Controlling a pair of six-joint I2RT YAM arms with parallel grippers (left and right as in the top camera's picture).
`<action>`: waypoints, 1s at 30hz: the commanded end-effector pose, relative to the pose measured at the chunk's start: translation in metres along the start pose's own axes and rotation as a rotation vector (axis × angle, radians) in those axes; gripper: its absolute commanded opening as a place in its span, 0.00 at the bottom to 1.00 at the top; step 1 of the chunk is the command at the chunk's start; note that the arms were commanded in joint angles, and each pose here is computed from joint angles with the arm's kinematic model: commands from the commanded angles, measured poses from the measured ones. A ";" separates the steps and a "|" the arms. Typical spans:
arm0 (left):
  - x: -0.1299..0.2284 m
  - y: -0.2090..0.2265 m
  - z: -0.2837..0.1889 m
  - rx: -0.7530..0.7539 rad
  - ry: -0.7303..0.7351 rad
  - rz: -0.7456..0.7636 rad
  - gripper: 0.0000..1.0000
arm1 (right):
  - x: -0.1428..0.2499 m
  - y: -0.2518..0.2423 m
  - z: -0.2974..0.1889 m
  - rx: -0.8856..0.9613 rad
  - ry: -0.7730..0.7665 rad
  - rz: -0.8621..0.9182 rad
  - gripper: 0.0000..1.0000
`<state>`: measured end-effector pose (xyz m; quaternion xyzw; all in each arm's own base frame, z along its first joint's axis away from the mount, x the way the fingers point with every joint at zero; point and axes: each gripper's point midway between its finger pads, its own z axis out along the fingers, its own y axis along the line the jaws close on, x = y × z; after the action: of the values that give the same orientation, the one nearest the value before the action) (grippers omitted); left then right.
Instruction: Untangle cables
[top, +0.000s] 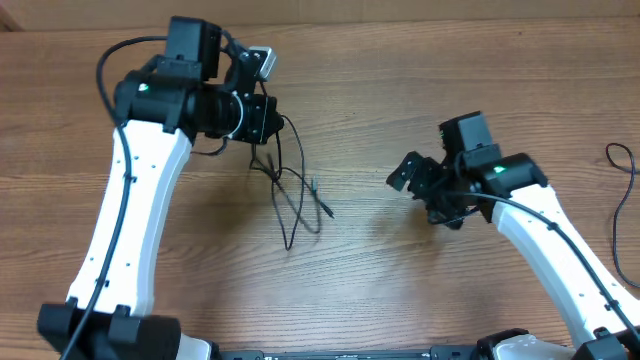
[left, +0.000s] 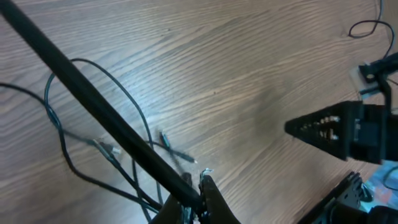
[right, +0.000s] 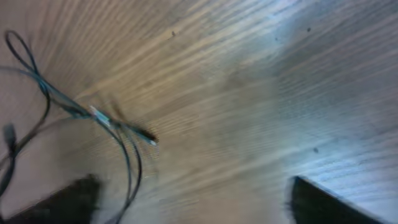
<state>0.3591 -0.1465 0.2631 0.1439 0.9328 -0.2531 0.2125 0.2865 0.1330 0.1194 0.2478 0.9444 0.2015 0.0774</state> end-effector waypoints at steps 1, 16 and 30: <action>-0.005 -0.008 -0.022 -0.019 -0.062 0.059 0.04 | 0.004 0.005 0.006 0.000 -0.027 0.046 0.79; -0.049 -0.041 -0.069 0.031 -0.336 0.165 0.04 | 0.074 0.109 0.021 -0.272 -0.044 -0.614 0.93; -0.073 -0.127 -0.105 0.484 -0.473 0.310 0.04 | 0.066 0.167 0.002 -0.463 -0.236 -0.850 0.98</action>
<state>0.3676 -0.1903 0.4066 0.2186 0.7837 -0.3931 0.4284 0.3021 0.2976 0.1854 -0.1064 0.8863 0.3461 0.2887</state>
